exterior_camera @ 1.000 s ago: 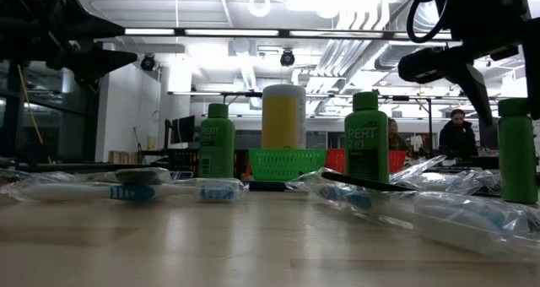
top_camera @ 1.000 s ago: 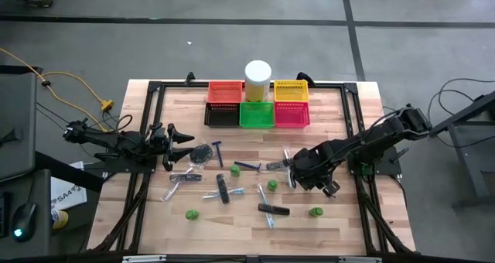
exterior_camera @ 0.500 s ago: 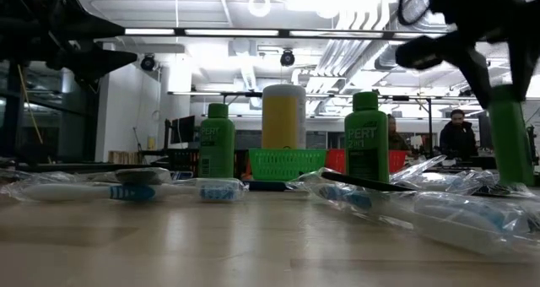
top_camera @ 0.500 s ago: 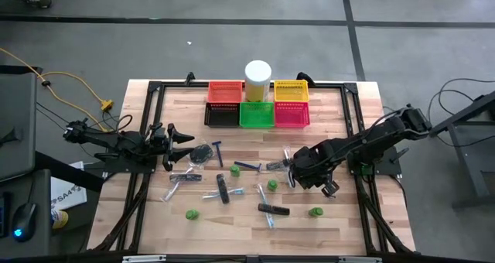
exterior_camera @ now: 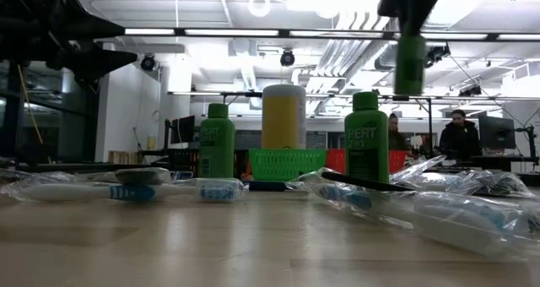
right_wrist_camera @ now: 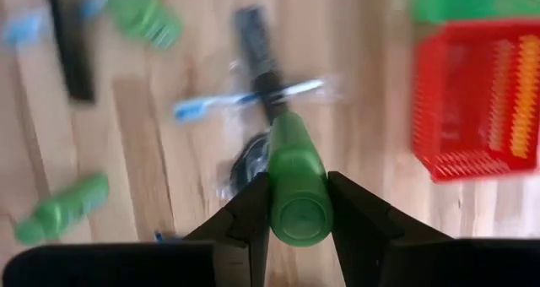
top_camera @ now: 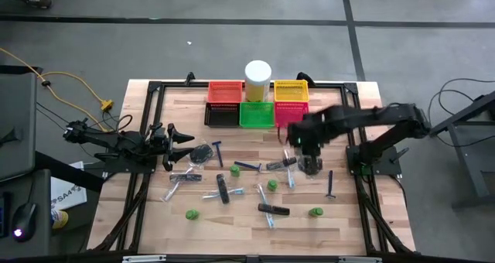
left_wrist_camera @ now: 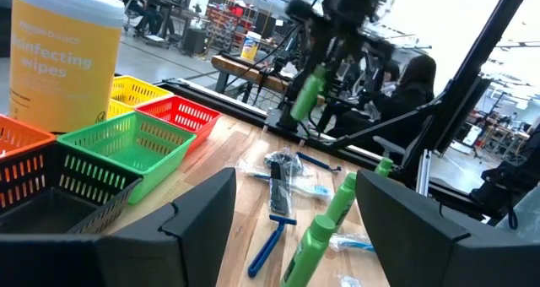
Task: Pick & Place Travel size toiletries
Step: Put the green shampoo into the yellow bin
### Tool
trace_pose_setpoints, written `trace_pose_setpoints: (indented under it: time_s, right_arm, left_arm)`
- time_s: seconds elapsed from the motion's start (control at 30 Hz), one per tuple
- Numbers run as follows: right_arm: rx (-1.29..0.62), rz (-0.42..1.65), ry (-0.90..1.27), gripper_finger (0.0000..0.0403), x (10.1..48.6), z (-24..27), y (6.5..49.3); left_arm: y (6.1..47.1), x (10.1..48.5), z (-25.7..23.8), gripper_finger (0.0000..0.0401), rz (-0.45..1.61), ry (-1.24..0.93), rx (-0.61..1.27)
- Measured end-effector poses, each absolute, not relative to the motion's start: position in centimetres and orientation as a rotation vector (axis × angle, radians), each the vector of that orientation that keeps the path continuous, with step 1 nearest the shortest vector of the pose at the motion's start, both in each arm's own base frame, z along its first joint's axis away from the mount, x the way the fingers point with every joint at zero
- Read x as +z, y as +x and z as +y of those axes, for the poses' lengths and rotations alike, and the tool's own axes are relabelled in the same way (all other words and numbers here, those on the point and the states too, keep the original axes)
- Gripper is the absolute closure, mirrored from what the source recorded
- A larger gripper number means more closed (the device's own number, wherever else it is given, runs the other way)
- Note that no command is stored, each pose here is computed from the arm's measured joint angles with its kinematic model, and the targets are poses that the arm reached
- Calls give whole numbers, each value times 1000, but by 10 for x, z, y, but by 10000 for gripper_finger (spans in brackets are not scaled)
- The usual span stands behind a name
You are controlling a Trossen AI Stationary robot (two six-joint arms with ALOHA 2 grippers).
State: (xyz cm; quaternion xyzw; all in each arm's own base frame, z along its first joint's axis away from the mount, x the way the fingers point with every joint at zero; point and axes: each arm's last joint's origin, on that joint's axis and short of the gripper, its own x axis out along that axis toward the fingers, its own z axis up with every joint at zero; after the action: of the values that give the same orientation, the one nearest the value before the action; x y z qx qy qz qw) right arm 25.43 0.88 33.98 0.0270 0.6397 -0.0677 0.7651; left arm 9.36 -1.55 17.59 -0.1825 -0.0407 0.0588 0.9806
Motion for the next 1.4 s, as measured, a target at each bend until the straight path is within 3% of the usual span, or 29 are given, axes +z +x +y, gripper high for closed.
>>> trace_pose_setpoints:
  time_s: [0.33,0.53,0.97,1.13,1.4]
  right_arm:
    - [-502,1300,412,310,356,-67,251]
    - [-610,1278,528,310,354,-111,261]
    - [-876,1154,628,310,318,-225,267]
    - [-1034,1044,784,309,301,-263,259]
    - [-968,950,915,309,271,-285,279]
  left_arm:
    - [94,176,-15,155,-83,-367,122]
    - [94,176,-15,155,-82,-367,122]
    - [94,176,-15,155,-82,-367,121]
    - [94,176,-15,155,-82,-367,121]
    - [94,176,-16,155,-82,-367,117]
